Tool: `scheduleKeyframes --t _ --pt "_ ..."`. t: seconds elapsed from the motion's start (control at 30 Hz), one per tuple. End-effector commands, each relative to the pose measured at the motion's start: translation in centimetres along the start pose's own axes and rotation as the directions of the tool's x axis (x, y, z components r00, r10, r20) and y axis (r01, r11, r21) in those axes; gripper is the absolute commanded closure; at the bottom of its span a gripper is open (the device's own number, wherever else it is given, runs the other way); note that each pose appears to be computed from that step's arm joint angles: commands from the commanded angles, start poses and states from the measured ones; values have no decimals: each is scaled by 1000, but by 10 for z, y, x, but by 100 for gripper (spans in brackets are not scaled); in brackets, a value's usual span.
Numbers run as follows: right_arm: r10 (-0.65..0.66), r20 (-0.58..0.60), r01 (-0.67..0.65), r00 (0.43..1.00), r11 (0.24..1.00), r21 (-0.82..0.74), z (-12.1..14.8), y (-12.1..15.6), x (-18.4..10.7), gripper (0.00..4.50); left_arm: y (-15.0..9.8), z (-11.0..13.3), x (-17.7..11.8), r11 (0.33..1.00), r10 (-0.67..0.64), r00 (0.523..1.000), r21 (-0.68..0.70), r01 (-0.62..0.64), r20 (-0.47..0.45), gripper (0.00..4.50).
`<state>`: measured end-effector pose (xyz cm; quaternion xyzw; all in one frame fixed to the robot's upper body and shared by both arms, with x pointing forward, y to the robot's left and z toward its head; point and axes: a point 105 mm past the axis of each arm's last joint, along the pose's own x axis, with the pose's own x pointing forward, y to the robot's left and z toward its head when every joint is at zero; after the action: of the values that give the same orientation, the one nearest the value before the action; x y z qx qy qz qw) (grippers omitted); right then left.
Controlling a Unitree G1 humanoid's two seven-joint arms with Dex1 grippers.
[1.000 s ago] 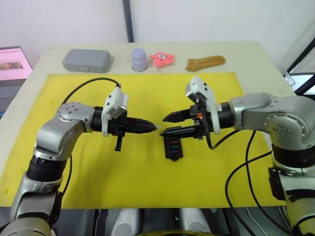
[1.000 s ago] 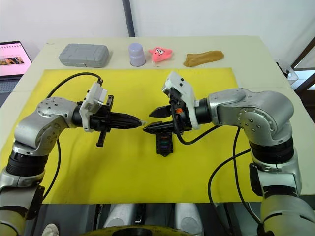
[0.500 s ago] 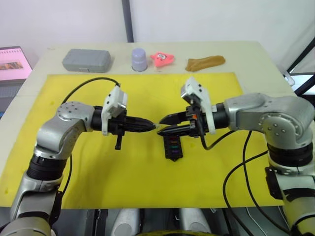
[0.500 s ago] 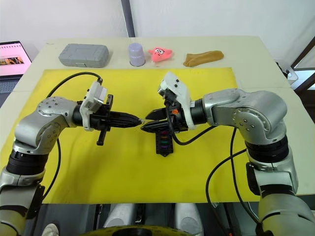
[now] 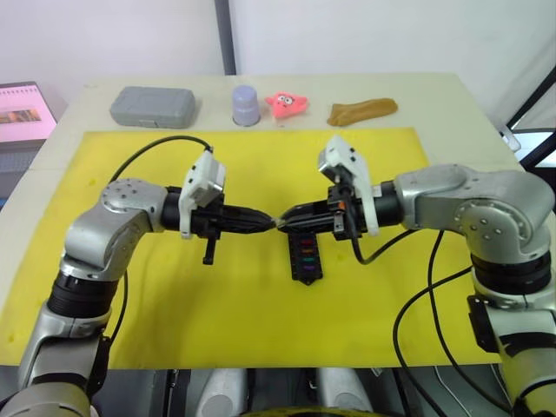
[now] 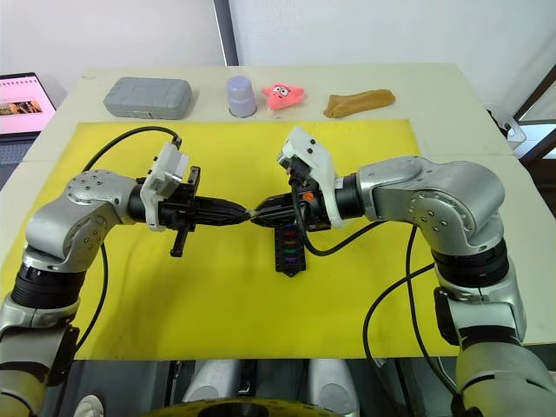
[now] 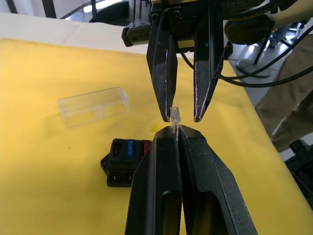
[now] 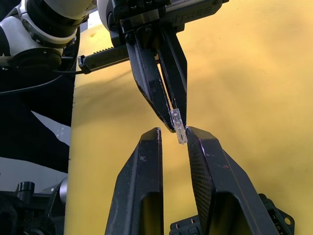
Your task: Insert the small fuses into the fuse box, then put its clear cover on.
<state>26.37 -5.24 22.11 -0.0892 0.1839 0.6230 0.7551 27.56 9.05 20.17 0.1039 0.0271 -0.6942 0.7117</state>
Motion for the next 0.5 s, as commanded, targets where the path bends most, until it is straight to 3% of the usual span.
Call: scheduleKeyframes --t 0.03,0.17,0.27,0.5 --pt "12 27 -11 1000 998 -56 13 4 0 368 -1 7 1 999 -10 1000 43 10 -3 450" --pt "15 25 -13 1000 998 -58 12 4 0 368 0 7 1 999 -7 1000 44 7 -4 450" --pt "16 23 -15 1000 998 -60 12 5 0 446 0 7 1 999 -5 1000 45 6 -4 450" --pt "15 4 -14 1000 997 -72 9 5 -1 446 2 8 1 999 2 1000 47 -2 2 450"
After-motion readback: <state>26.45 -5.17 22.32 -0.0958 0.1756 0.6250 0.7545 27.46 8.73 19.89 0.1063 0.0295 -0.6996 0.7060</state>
